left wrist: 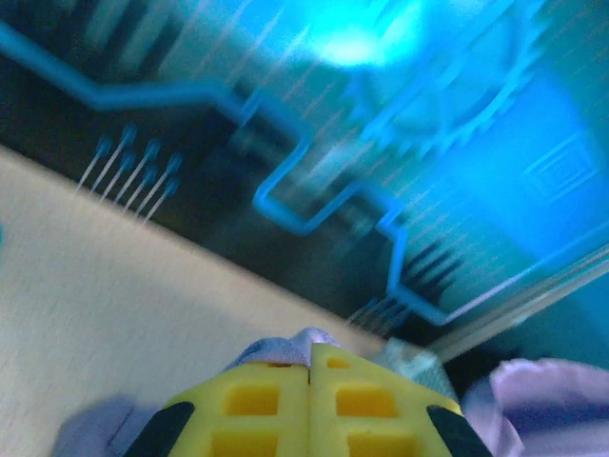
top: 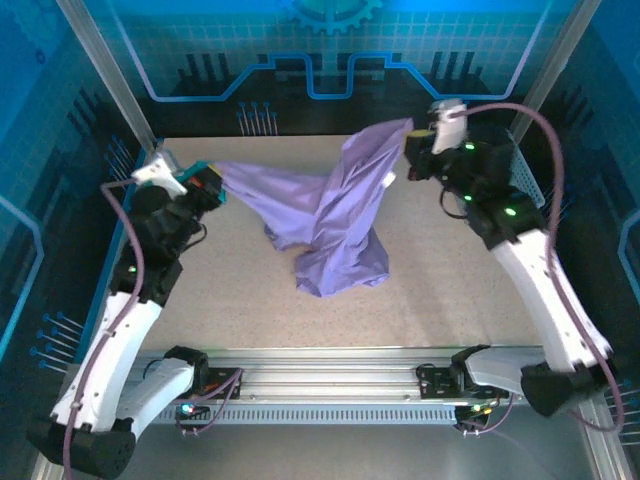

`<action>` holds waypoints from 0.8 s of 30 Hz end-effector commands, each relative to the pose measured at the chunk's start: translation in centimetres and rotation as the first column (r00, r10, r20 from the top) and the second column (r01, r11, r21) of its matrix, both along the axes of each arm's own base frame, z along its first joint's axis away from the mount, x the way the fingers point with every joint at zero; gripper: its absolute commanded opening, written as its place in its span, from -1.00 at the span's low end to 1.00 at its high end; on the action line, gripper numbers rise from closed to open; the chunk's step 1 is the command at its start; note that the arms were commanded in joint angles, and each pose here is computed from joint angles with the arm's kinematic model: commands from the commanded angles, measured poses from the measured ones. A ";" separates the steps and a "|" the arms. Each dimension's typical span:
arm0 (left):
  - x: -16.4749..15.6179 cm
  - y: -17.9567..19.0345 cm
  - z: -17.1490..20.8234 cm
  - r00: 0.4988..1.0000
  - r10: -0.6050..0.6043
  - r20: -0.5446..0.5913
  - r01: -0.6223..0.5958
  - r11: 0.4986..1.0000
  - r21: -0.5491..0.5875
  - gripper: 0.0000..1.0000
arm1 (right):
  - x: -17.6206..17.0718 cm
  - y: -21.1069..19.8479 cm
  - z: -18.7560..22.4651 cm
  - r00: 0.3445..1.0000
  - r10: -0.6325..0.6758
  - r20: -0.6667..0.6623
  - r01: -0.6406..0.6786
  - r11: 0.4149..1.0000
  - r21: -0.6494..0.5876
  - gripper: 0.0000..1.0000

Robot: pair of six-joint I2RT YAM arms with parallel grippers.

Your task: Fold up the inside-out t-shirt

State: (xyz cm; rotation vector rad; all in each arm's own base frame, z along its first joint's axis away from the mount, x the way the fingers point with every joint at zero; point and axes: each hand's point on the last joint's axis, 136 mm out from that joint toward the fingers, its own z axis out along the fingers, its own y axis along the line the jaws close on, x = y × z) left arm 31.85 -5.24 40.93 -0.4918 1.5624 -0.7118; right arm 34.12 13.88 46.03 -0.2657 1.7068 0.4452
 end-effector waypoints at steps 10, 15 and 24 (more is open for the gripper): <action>-6.0 3.9 9.1 0.971 0.158 0.178 -0.177 0.979 0.098 -1.00 | -9.8 -4.3 6.1 0.986 -0.043 0.161 0.044 0.999 -0.004 -1.00; 0.4 3.4 3.9 0.983 0.180 0.039 -0.184 0.968 0.169 -1.00 | -3.6 -3.9 0.6 0.992 -0.117 0.051 0.120 0.990 -0.072 -1.00; 10.1 2.1 12.6 0.970 0.167 0.175 -0.199 0.962 0.187 -1.00 | 7.1 -3.2 8.7 0.974 -0.137 0.179 0.134 0.991 0.030 -1.00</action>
